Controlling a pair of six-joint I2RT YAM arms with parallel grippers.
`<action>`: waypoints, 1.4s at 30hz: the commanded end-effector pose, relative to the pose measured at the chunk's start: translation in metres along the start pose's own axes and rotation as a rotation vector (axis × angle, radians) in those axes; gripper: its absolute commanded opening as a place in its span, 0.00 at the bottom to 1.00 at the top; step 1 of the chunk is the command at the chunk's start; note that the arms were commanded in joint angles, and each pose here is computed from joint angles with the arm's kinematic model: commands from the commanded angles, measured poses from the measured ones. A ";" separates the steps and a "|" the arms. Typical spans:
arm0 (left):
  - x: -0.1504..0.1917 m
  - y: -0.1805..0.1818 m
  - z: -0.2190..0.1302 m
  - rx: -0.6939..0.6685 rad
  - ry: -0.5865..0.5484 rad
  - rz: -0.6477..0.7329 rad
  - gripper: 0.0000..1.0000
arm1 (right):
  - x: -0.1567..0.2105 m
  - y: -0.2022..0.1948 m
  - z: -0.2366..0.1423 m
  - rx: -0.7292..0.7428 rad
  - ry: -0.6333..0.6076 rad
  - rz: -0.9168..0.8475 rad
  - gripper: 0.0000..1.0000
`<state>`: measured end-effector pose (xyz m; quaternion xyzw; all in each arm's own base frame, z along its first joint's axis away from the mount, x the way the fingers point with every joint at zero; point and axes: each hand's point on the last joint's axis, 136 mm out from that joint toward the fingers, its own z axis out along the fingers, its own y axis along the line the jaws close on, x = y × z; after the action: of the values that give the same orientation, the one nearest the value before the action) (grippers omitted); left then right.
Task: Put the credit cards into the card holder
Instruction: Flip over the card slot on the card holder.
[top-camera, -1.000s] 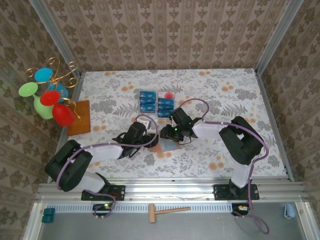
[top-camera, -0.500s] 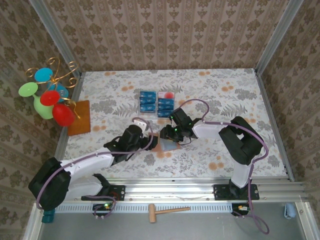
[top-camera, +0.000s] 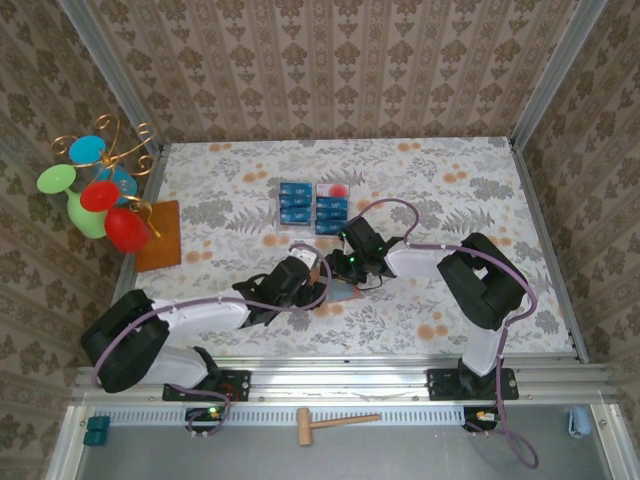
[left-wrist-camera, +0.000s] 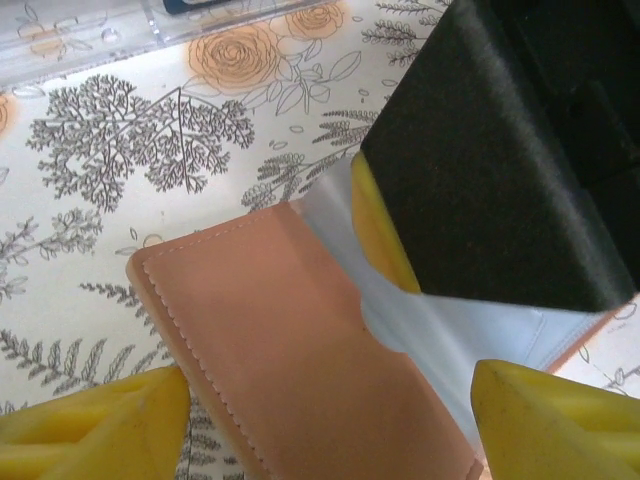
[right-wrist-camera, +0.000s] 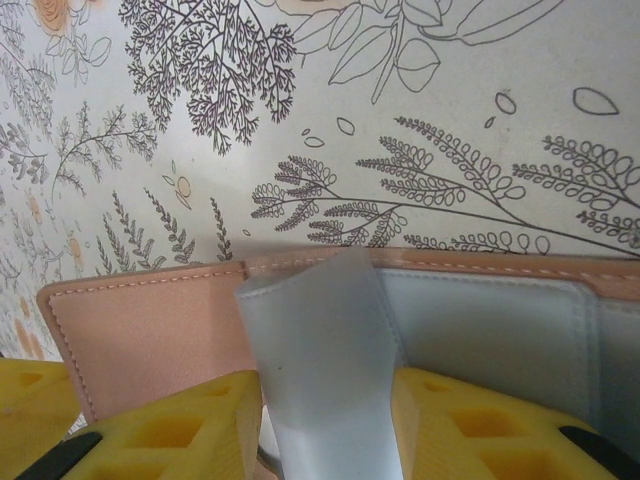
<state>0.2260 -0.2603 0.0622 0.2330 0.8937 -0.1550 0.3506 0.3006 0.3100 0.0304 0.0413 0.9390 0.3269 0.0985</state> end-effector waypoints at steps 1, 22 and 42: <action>-0.018 -0.010 0.002 0.011 -0.049 0.036 0.76 | 0.009 -0.009 0.003 0.029 0.018 0.014 0.40; 0.004 -0.018 0.007 0.018 -0.030 0.056 0.74 | 0.009 -0.009 0.001 0.036 0.016 0.013 0.39; 0.020 -0.012 0.029 -0.032 0.007 0.032 0.66 | 0.006 -0.001 -0.007 0.019 0.009 0.004 0.40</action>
<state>0.2190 -0.2752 0.0286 0.2540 0.8930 -0.1393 0.3445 0.3009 0.3094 0.0303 0.0423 0.9392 0.3260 0.0994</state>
